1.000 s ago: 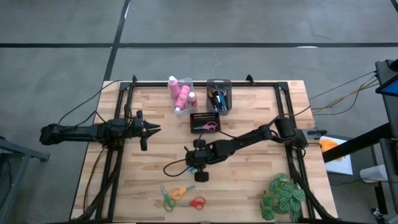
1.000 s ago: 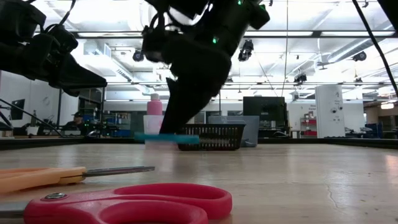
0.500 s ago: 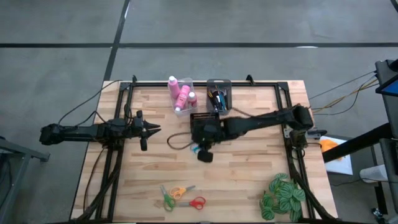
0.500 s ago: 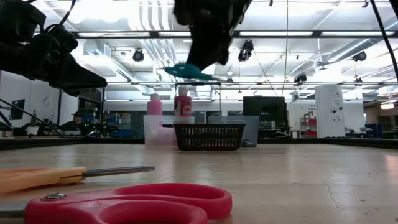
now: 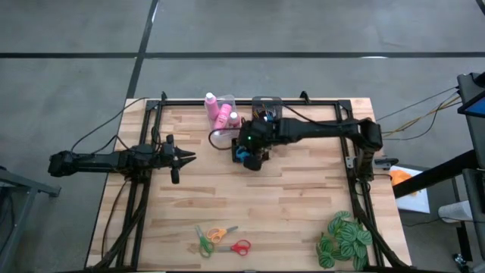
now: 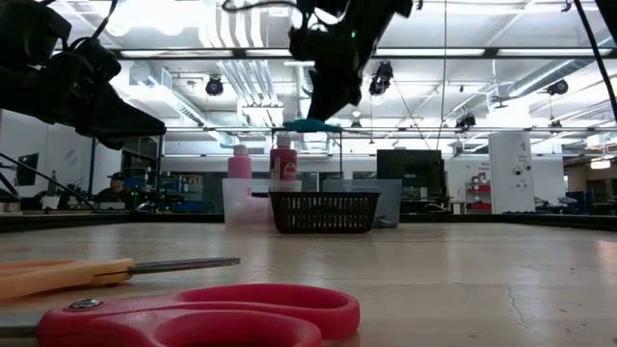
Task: Pick & Place Paint Supplies
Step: Put the blue scissors into the black bin
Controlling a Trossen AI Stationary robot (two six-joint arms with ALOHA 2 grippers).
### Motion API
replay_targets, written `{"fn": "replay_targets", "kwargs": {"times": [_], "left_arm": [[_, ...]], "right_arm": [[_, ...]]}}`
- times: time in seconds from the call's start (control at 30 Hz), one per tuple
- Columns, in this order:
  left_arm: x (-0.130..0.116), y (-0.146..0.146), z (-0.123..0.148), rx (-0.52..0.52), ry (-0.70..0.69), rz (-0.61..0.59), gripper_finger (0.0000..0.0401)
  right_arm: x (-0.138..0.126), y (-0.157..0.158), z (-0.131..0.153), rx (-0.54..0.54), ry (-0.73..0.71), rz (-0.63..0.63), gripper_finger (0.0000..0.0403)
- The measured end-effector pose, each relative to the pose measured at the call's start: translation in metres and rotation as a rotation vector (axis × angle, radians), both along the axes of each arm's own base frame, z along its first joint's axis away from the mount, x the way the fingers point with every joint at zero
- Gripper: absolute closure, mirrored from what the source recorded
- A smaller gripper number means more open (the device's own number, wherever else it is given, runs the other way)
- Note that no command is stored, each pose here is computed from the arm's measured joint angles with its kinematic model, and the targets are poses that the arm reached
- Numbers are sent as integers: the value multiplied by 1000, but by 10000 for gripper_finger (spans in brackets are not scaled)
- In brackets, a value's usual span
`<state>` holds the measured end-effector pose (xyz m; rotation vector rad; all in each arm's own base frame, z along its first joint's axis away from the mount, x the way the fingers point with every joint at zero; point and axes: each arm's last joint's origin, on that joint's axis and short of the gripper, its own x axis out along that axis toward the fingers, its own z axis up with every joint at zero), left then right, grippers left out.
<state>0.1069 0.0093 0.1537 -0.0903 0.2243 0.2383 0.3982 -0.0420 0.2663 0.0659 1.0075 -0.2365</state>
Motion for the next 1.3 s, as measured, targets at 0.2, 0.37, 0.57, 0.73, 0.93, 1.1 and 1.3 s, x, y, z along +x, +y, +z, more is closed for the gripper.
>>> {"fn": "replay_targets", "kwargs": {"times": [0.2, 0.37, 0.57, 0.73, 0.93, 1.1, 1.3], "left_arm": [[0, 0, 0, 0, 0, 0, 322], [0, 0, 0, 0, 0, 0, 322], [0, 0, 0, 0, 0, 0, 322], [0, 0, 0, 0, 1, 0, 322], [0, 0, 0, 0, 0, 0, 322], [0, 0, 0, 0, 0, 0, 322], [0, 0, 0, 0, 1, 0, 322]], "right_arm": [[8, -27, -17, -6, 4, -48, 388], [18, -45, -46, 5, 41, -85, 388], [30, -55, -75, 27, 52, -97, 388], [31, -59, -86, 53, 75, -106, 388], [31, -61, -92, 69, 81, -132, 388], [31, -65, -92, 78, 78, -156, 388], [30, -65, -92, 94, 76, -154, 374]]}}
